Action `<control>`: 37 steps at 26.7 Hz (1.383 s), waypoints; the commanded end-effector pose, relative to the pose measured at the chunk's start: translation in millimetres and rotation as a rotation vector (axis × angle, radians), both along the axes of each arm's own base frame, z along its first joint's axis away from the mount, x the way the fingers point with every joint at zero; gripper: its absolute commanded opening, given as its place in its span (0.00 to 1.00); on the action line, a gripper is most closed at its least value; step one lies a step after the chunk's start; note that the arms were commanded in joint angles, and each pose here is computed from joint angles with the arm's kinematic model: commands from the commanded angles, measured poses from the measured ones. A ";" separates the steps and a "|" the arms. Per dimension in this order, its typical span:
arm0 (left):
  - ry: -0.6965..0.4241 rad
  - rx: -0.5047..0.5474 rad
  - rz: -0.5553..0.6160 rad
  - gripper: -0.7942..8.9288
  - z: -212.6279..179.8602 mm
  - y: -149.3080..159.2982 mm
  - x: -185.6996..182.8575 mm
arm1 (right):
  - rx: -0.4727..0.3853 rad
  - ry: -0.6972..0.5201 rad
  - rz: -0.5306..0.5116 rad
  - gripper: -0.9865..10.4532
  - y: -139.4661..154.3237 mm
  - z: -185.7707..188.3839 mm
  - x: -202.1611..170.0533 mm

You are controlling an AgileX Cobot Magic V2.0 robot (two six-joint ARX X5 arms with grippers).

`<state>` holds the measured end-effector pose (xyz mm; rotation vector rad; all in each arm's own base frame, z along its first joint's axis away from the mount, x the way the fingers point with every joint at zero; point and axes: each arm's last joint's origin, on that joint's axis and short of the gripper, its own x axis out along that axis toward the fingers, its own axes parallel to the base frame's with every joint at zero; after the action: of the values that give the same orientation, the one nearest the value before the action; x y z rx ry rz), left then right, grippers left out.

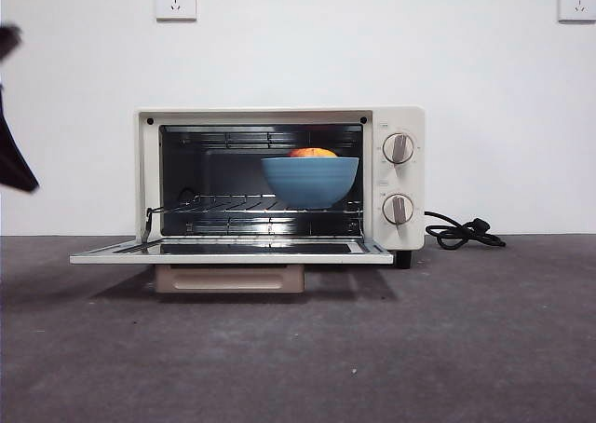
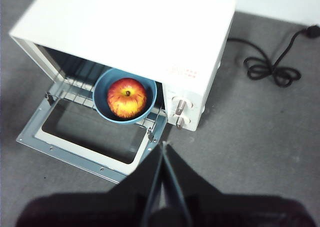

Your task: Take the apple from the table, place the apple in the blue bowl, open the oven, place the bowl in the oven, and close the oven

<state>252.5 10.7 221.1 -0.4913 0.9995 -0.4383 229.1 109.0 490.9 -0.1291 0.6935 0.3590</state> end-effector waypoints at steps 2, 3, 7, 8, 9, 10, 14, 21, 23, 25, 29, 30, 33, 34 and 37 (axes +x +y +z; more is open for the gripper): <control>0.056 -0.012 -0.011 0.07 -23.8 0.5 11.2 | -0.027 -0.018 0.007 0.08 -8.6 5.1 -17.6; 0.064 -0.014 -0.008 0.07 -27.8 0.9 13.9 | -0.031 -0.023 0.002 0.08 -10.7 5.2 -21.3; 0.111 -0.033 0.015 0.07 -45.4 2.2 24.1 | -0.031 -0.034 -0.002 0.08 -19.5 -2.3 -39.1; 0.126 -0.045 0.018 0.07 -50.0 2.2 26.2 | -0.030 -0.034 -0.003 0.08 -21.8 -6.3 -43.7; 0.135 -0.059 0.012 0.07 -53.6 1.9 27.7 | -0.029 -0.034 -0.003 0.08 -23.5 -10.5 -47.3; 0.143 -0.073 0.002 0.07 -57.7 0.7 29.6 | -0.026 -0.036 -0.004 0.08 -25.2 -16.0 -50.7; 0.165 -0.062 -0.002 0.07 -71.7 -6.2 37.1 | 0.011 -0.018 -0.037 0.08 -31.9 -41.6 -64.5; 0.146 -0.103 0.047 0.07 -76.3 -6.4 46.5 | 0.059 0.006 -0.044 0.08 -40.7 -71.3 -84.7; 0.136 -0.114 0.062 0.07 -75.3 -6.3 48.4 | 0.078 0.011 -0.049 0.08 -42.8 -72.6 -89.5; 0.137 -0.115 0.062 0.07 -75.2 -6.5 48.4 | 0.088 0.006 -0.048 0.08 -44.5 -71.4 -93.3; 0.164 -0.064 0.063 0.07 -77.4 -11.8 46.3 | 0.098 -0.014 -0.048 0.08 -47.9 -68.5 -100.4; 0.165 -0.048 0.062 0.07 -77.9 -13.0 46.0 | 0.101 -0.019 -0.048 0.08 -48.7 -67.8 -102.0; 0.156 -0.097 0.033 0.07 -76.5 -15.4 46.6 | 0.105 -0.024 -0.049 0.08 -49.6 -67.1 -103.8; 0.156 -0.107 0.027 0.07 -76.3 -16.1 46.6 | 0.105 -0.023 -0.049 0.08 -49.6 -67.1 -103.8; 0.159 -0.128 0.006 0.07 -75.9 -19.0 46.2 | 0.105 -0.023 -0.049 0.08 -49.6 -67.1 -103.8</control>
<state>300.9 -4.2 148.8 -0.6325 1.1117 -0.4267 124.5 58.7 425.9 -0.0259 0.6479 0.3444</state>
